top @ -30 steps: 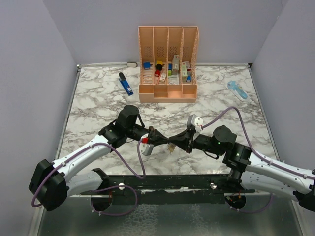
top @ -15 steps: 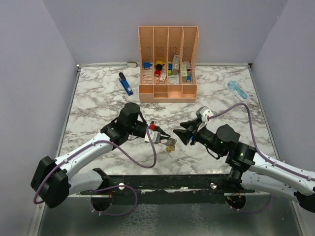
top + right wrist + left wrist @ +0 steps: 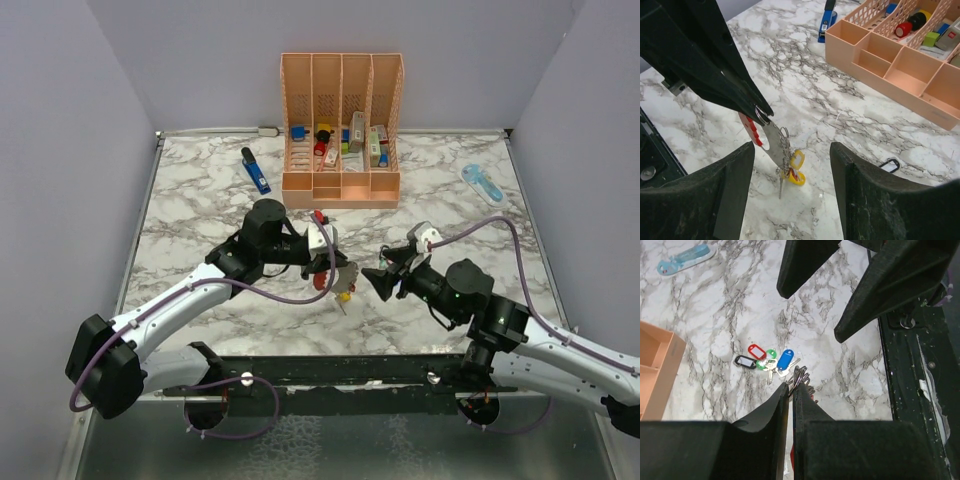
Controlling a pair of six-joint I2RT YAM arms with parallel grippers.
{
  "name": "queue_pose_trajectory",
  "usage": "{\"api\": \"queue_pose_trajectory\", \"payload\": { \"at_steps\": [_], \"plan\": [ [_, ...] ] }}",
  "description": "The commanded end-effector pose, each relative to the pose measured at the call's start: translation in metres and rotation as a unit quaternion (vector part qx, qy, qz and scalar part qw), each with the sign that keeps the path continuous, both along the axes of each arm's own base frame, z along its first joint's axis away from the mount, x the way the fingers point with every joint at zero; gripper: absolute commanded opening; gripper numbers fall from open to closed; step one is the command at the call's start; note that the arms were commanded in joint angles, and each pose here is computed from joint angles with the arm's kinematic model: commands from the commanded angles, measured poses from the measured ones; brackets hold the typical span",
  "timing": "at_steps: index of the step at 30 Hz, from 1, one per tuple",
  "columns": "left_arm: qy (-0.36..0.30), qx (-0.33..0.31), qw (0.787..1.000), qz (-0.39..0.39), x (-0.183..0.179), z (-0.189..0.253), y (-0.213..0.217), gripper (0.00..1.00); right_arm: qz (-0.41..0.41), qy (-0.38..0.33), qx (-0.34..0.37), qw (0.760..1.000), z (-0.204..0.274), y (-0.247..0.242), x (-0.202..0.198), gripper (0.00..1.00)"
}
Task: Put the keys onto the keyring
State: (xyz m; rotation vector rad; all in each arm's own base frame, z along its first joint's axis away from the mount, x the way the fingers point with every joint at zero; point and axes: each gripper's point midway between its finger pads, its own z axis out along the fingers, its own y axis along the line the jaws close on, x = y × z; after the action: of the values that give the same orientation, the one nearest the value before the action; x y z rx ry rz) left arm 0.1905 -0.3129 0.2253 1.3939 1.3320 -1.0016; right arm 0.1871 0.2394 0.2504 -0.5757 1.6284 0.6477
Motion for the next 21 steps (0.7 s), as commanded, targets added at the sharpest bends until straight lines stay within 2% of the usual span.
{"api": "queue_pose_trajectory", "payload": {
  "at_steps": [1,10,15,21],
  "plan": [
    [0.034,-0.015,0.999,0.027,0.001,0.018,0.000,0.00,0.023,-0.014,-0.034,0.999,-0.015,-0.003,-0.007,0.64],
    [0.060,-0.041,0.994,-0.079,-0.036,0.037,-0.005,0.00,0.088,-0.059,-0.006,0.994,-0.021,0.007,-0.024,0.85],
    [0.076,-0.068,0.987,-0.123,-0.050,0.056,-0.004,0.00,0.094,-0.051,0.001,0.994,-0.028,0.017,-0.022,0.88],
    [0.082,-0.082,0.981,-0.153,-0.056,0.066,-0.001,0.00,0.102,-0.071,0.044,0.991,-0.028,0.027,-0.021,0.84]
  ]
}}
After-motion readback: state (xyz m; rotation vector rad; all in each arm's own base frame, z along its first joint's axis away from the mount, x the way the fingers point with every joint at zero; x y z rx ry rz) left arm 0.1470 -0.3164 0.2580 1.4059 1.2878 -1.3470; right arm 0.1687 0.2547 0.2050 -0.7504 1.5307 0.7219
